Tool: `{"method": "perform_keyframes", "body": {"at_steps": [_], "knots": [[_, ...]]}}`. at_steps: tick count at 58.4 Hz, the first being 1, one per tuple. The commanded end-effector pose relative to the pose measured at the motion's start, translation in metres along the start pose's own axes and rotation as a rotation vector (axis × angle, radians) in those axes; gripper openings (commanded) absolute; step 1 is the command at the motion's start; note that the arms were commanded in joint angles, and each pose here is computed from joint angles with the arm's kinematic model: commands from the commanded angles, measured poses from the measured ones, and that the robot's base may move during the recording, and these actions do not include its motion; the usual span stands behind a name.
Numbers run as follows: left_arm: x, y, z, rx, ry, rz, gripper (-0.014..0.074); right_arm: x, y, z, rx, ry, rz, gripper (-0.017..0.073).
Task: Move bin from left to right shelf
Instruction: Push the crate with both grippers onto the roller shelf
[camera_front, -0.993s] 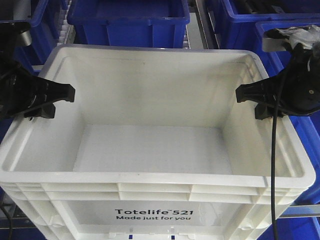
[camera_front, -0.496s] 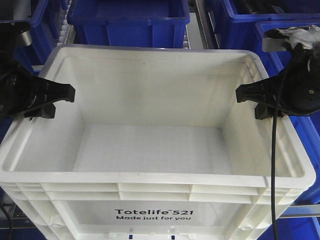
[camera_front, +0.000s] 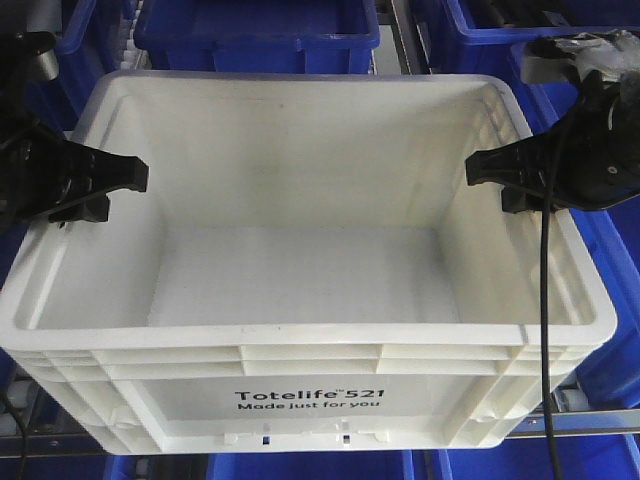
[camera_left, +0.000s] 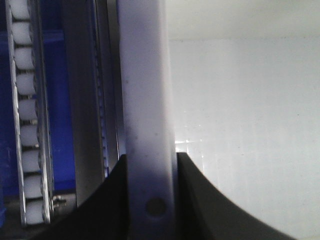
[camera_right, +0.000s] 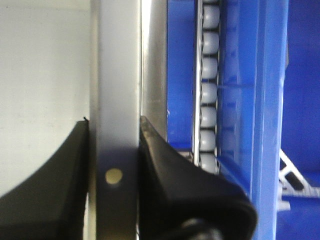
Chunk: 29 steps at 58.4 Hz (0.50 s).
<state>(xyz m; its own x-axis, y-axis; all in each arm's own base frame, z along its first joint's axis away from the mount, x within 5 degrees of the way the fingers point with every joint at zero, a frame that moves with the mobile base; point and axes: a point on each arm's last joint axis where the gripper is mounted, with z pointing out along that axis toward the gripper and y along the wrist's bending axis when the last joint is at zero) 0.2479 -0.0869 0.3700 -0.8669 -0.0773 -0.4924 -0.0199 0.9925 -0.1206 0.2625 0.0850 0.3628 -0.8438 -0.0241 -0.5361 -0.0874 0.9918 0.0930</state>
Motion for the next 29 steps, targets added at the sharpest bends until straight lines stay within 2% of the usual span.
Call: {"method": "perform_keyframes", "body": {"at_steps": [1, 7, 19, 24, 29], "knots": [[-0.014, -0.004, -0.02, 0.065, -0.174, 0.008, -0.0006, -0.021, 0.0, -0.016, -0.006, -0.211, -0.039, 0.0], [-0.019, -0.003, -0.015, 0.038, -0.196, 0.023, -0.0006, -0.025, 0.0, -0.004, 0.008, -0.209, -0.048, 0.0], [-0.027, -0.001, 0.003, -0.037, -0.206, -0.025, -0.0006, -0.035, 0.002, 0.019, 0.026, -0.231, -0.078, 0.0005], [-0.03, -0.002, 0.013, -0.058, -0.193, -0.013, -0.0006, -0.038, 0.004, 0.026, 0.019, -0.244, -0.073, 0.001], [-0.032, -0.003, 0.022, -0.067, -0.183, -0.006, -0.0006, -0.041, 0.005, 0.032, 0.01, -0.254, -0.044, 0.0014]]}}
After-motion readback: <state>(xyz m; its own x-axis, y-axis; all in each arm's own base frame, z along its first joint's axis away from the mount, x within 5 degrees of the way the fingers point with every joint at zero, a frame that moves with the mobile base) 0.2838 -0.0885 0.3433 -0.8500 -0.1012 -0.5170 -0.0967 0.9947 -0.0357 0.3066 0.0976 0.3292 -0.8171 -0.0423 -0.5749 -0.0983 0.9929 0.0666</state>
